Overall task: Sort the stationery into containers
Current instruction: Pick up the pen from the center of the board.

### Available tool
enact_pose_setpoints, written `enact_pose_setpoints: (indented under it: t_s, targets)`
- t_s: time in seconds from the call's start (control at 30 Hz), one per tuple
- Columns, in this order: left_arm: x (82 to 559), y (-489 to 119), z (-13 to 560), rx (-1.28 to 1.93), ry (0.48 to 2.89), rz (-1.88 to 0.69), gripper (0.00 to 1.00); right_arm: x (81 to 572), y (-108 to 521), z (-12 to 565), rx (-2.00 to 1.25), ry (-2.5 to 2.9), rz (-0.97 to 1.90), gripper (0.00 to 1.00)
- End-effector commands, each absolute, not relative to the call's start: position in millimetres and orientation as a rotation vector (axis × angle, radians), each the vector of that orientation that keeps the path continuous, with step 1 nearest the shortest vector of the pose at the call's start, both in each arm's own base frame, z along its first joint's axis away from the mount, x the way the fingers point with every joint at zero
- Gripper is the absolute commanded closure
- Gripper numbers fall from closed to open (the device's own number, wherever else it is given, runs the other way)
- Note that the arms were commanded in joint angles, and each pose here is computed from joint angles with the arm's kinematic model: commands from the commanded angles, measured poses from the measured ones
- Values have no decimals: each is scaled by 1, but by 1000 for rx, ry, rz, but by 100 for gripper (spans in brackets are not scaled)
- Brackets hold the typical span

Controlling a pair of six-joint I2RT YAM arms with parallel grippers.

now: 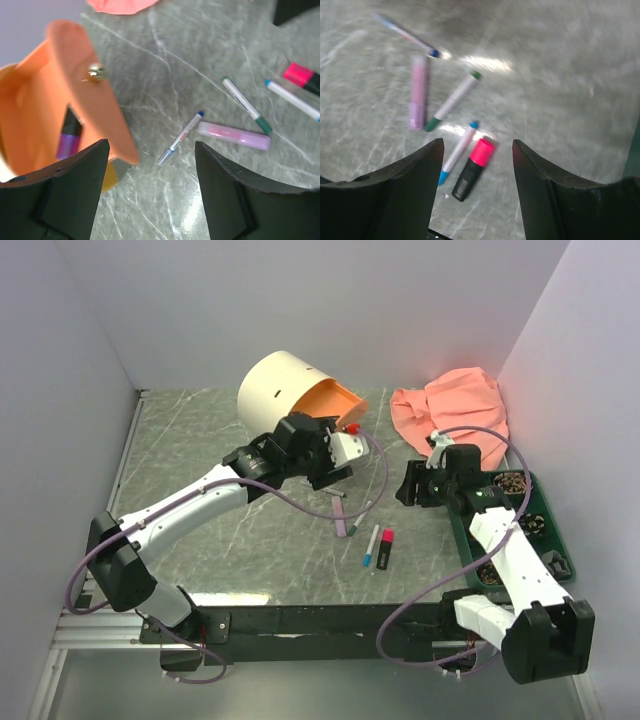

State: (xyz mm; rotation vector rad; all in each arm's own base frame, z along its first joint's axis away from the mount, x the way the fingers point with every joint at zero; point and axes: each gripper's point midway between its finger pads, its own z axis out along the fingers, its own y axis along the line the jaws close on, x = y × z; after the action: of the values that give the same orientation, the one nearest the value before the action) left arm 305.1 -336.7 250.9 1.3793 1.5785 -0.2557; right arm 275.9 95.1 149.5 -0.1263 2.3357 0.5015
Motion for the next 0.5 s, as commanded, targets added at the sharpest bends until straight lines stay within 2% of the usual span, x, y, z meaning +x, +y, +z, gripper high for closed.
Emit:
enact_pose_setpoints:
  t_s: [0.0,0.13,0.2,0.3,0.4,0.47]
  targets:
    - [314,-339,298,1182,1602,-303,26,267,71,107,181,2509,364,38]
    - [340,-308,332,906,1673,-306,25,262,76,88,242,2615,385,41]
    - [369,-271,358,727,1657,-236,18,251,74,71,305,2711,357,43]
    - [387,-225,385,571,1623,-86,12,235,78,51,395,2809,360,46]
    - [394,-188,397,487,1579,52,8,220,92,42,444,2865,325,48]
    - [389,-167,401,437,1551,87,4,217,99,40,449,2868,309,44]
